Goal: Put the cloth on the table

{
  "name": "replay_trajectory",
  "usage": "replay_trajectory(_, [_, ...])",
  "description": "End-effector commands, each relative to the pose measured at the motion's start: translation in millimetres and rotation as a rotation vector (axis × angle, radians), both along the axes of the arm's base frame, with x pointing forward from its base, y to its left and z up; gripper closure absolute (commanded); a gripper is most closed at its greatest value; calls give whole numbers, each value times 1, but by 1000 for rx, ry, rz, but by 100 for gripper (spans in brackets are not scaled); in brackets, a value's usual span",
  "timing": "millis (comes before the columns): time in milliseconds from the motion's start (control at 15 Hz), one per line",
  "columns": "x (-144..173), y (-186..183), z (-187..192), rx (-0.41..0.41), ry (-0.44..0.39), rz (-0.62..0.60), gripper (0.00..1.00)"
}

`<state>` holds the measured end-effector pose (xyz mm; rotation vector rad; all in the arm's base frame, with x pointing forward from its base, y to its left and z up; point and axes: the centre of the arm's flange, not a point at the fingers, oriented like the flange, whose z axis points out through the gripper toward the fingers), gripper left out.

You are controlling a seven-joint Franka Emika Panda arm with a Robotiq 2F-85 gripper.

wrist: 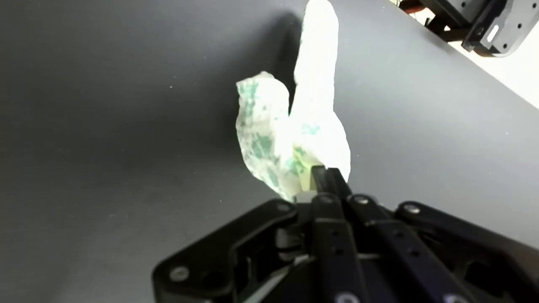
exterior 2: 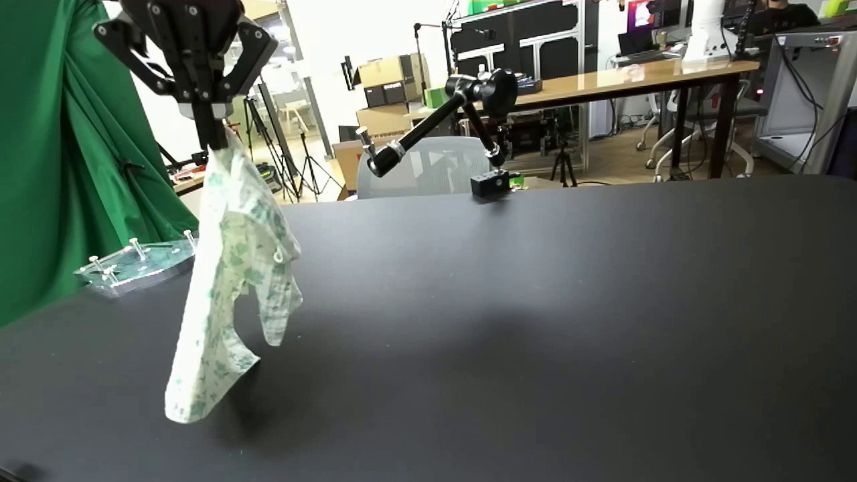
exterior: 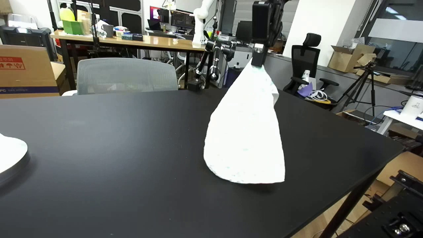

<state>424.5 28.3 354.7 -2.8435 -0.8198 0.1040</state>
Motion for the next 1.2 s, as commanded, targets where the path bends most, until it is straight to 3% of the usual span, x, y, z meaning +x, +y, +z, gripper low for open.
replay_trajectory(0, [-9,-11,-19,42,2,-192,100])
replay_trajectory(267, [-4,-26,-44,74,-22,-338,100])
replay_trajectory(667, [-1,-29,-65,98,-83,-438,100])
replay_trajectory(733, [-1,-28,-67,100,-77,-447,74])
replay_trajectory(800, [-2,-27,-67,99,-70,-452,73])
replay_trajectory(1000, [-8,-22,-59,59,-46,-471,53])
replay_trajectory(1133, [-12,-19,-48,-11,-52,-477,40])
